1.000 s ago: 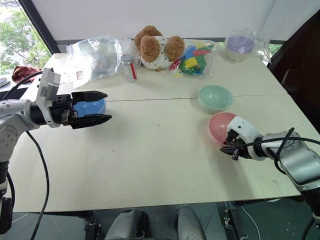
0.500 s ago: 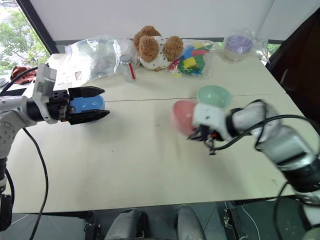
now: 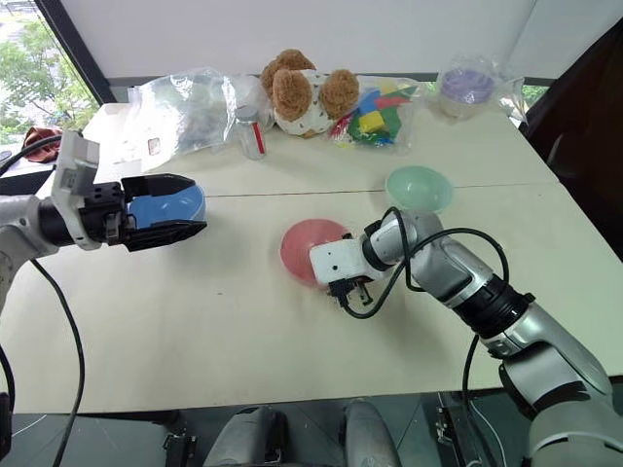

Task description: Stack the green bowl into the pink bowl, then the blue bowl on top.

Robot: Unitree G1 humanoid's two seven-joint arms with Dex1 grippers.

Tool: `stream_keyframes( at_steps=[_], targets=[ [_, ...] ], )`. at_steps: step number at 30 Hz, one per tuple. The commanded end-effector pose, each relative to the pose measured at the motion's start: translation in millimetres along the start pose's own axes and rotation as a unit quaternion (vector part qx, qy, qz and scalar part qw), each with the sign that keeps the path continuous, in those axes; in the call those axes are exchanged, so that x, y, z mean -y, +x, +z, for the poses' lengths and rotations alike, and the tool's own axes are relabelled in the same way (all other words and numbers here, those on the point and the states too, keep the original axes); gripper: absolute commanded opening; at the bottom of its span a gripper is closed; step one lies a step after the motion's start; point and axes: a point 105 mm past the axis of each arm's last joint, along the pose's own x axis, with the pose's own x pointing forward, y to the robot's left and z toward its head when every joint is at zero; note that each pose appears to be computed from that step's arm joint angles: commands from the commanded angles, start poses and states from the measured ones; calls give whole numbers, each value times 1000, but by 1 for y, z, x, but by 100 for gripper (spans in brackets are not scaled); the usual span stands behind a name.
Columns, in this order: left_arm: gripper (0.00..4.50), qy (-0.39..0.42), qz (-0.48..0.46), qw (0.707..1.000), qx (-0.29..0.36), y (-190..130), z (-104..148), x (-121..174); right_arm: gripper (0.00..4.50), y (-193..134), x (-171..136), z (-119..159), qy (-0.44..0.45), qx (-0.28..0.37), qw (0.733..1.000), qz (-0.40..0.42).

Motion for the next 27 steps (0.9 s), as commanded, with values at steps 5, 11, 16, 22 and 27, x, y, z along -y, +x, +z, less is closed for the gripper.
stream_keyframes(
  at_steps=[5,11,16,22,27],
  targets=[
    [450,23,8,1000,16,-4,13,0,442,-74,42,27,66,77,989,-107],
    [450,26,4,999,23,1,12,-3,442,-131,64,-50,183,-8,956,-231],
    [450,29,1,999,28,4,13,-5,442,-138,59,-124,258,-110,920,-272],
    [450,35,3,999,28,3,15,-6,442,-111,52,-163,324,-145,896,-268],
    [450,37,6,999,24,1,16,-5,418,-93,51,-172,359,-133,887,-258]
  ],
)
